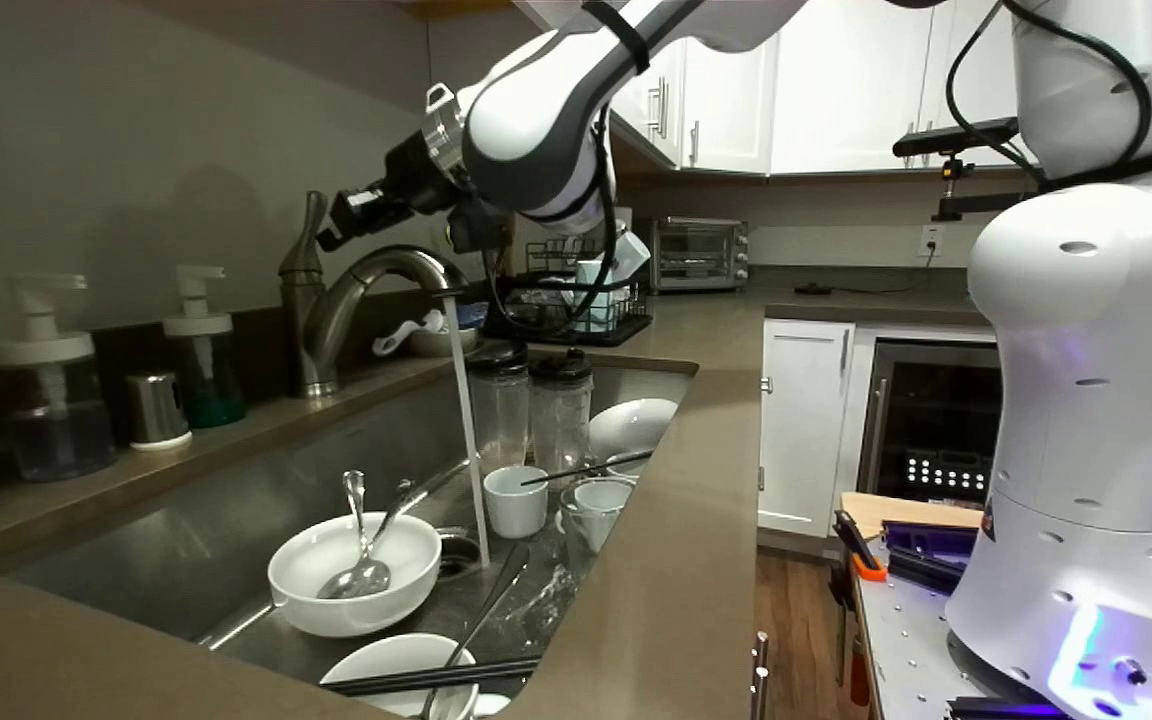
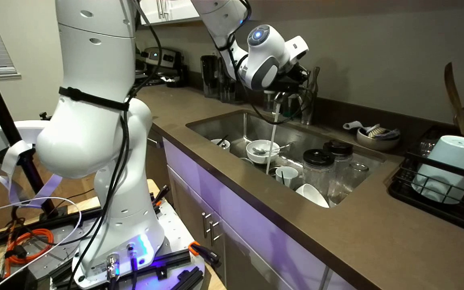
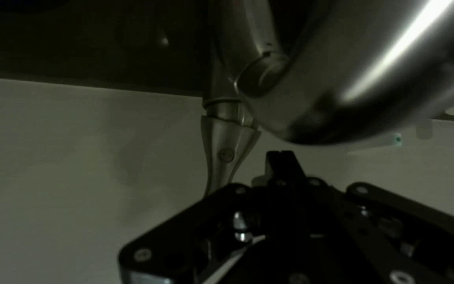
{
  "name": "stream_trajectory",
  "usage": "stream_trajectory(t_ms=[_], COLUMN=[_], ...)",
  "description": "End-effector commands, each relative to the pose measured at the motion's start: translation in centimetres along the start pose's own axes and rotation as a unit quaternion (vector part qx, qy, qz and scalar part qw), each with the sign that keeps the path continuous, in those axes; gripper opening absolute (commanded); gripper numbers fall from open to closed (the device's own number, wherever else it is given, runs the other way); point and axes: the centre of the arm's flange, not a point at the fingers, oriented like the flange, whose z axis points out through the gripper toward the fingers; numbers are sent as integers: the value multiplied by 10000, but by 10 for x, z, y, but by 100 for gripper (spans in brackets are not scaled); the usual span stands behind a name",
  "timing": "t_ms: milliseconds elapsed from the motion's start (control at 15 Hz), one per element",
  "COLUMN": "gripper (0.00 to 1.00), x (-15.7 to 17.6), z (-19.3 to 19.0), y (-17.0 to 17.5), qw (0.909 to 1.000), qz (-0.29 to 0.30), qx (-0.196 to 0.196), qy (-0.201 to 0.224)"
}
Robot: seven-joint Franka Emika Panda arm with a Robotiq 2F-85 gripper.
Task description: Open the faucet
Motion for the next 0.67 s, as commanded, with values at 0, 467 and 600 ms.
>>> stream_trajectory(t_ms=[0, 467, 600], gripper=[3, 3, 3], x=[-53, -66, -66], z=[-43, -73, -80], y=[-4, -3, 0], qw=[9999, 9998, 9997], qz=[52, 158, 168], qx=[-92, -104, -130], qy=[44, 53, 92])
